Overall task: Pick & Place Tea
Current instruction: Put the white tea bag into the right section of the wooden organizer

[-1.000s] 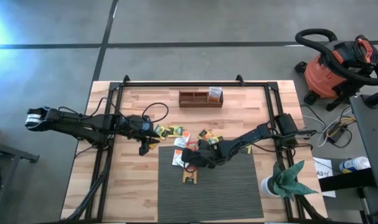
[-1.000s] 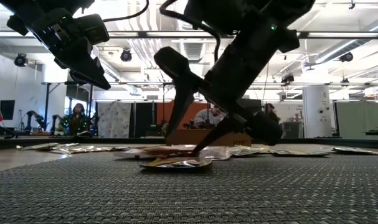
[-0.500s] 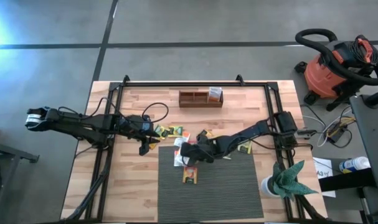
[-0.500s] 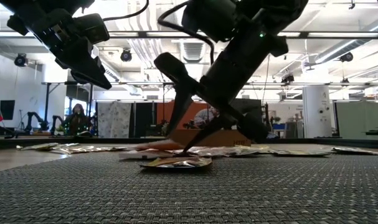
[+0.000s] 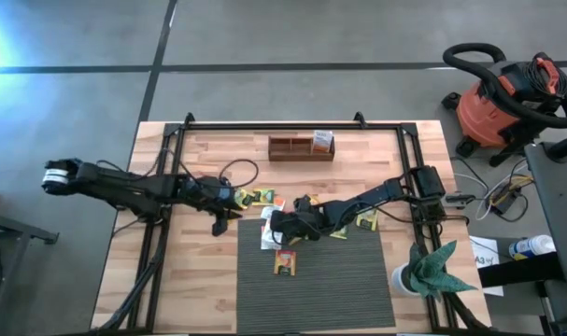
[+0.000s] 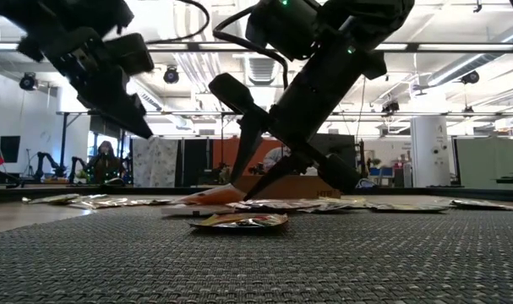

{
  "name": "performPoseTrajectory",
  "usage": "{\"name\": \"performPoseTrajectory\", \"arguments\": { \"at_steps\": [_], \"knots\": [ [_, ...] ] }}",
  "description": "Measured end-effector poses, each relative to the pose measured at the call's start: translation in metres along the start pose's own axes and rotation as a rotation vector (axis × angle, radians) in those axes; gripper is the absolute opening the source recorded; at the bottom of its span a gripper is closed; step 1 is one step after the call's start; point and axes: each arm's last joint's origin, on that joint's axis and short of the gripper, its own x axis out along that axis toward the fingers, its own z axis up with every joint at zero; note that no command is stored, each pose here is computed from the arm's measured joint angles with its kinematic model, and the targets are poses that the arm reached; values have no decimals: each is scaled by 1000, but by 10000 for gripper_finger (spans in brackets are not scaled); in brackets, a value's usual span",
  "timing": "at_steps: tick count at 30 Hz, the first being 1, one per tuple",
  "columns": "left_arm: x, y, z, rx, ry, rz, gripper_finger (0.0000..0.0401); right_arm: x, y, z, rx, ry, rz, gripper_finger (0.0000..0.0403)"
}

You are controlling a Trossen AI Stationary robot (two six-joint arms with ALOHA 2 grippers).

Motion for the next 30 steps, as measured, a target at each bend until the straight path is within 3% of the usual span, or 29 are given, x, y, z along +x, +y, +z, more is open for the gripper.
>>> {"name": "performPoseTrajectory", "arguments": {
  "at_steps": [6,9,15,24,30],
  "knots": [
    [34,-2,3,27,-70,-127,110,0,0,0,-6,8,-1,118],
    [52,-2,4,37,-33,-155,110,0,1,-1,-19,11,6,121],
    [86,1,-4,29,100,-151,110,0,1,-1,-29,11,9,123],
    [118,1,6,52,125,-148,110,0,1,-1,-49,12,13,118],
    [124,0,11,51,124,-148,110,0,1,-1,-75,11,11,108]
  ]
}}
